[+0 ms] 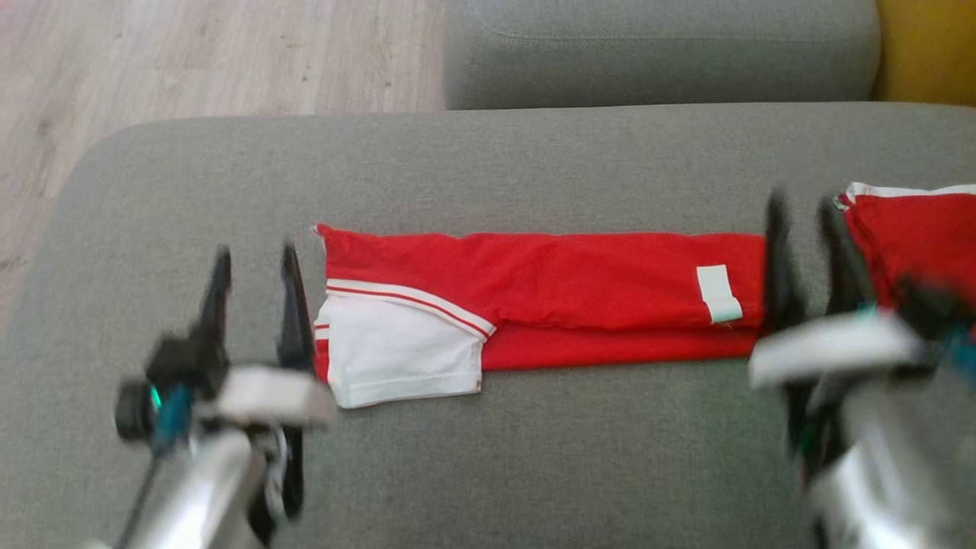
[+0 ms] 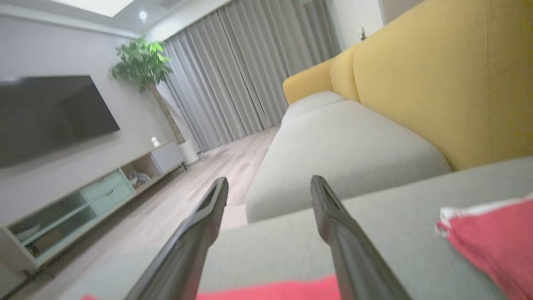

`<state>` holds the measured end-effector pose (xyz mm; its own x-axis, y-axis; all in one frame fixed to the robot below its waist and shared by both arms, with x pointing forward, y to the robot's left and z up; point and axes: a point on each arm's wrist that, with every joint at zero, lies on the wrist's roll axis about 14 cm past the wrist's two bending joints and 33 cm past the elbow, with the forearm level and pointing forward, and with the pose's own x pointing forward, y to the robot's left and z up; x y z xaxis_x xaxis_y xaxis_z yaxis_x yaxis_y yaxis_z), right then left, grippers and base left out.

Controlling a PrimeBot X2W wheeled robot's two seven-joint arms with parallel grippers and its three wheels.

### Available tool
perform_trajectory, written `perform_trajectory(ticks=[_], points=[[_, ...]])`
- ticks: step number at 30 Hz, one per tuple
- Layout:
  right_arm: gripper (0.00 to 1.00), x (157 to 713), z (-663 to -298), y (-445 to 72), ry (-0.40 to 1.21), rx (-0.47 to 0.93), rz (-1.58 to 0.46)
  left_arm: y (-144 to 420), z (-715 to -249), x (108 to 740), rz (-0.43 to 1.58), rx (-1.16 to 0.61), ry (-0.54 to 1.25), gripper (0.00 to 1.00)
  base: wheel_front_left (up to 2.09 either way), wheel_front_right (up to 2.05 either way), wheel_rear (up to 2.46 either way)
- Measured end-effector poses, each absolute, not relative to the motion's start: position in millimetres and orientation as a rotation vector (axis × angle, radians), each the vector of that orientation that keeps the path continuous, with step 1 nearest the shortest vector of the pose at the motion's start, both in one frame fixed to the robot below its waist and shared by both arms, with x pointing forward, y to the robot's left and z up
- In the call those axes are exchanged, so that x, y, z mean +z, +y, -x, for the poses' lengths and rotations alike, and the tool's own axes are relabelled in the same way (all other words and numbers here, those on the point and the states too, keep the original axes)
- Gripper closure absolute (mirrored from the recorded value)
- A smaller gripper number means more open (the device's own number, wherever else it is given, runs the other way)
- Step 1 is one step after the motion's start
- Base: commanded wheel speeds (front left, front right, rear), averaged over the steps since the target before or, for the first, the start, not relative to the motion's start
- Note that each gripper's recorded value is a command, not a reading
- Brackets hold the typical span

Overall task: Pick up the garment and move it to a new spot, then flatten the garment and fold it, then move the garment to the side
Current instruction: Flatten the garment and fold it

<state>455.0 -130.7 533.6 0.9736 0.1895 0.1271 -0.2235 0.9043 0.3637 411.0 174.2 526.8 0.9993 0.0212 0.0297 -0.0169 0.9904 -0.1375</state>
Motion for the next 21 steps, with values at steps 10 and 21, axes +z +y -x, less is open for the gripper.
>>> perform_trajectory(ticks=[10, 21], points=[[0.0, 472, -396, -120, 0.048, 0.197, -0.298, 175, -374, 477, 0.198, 0.064, 0.063, 0.0, 0.0, 0.0, 0.0], [0.0, 427, -426, -154, 0.183, 0.075, -0.242, 176, -389, 464, 0.172, 0.04, 0.08, 0.0, 0.0, 0.0, 0.0]])
